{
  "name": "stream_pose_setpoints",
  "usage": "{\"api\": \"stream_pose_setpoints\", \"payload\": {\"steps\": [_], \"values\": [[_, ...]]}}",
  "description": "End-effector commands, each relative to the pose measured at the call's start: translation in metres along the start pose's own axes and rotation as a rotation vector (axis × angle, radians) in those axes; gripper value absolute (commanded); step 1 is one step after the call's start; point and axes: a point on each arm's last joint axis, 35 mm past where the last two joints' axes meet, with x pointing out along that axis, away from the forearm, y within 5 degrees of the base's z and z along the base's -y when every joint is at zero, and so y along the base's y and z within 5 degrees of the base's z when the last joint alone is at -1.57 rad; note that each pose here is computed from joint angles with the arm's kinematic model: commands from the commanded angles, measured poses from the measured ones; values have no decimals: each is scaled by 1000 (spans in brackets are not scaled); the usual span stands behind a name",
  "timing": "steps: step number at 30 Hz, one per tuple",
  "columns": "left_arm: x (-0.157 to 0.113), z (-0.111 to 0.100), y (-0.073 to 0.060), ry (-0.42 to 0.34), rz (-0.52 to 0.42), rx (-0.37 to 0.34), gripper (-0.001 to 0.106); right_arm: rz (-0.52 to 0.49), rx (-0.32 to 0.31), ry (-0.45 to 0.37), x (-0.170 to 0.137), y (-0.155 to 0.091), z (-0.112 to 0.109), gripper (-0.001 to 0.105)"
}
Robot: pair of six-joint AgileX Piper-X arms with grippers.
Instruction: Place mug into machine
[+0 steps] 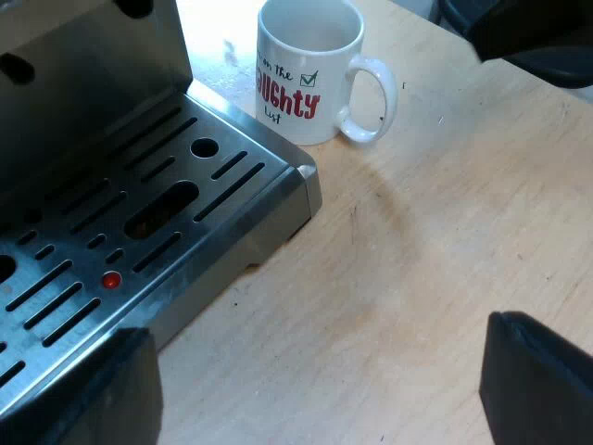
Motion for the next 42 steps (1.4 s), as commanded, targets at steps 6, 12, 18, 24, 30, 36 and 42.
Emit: {"api": "stream_pose_setpoints", "payload": {"steps": [6, 12, 18, 24, 30, 36, 42], "values": [[-2, 5, -2, -25, -9, -2, 72, -11, -7, -5, 30, 3, 11, 71], [-2, 4, -3, -12, -36, -4, 72, -5, -21, 10, 59, 6, 13, 71], [-2, 4, -4, -10, -50, -4, 72, -4, -47, 34, 83, 8, 12, 71], [-2, 4, -4, -10, -50, -4, 72, 1, -19, 42, 100, 0, 10, 71], [-2, 4, -4, -10, -50, -4, 72, 18, -25, 55, 111, -7, 7, 71], [-2, 4, -4, -10, -50, -4, 72, 19, -28, 61, 124, -6, 5, 71], [-2, 4, -4, -10, -50, -4, 72, -9, -30, 72, 126, -7, 4, 64]]}}
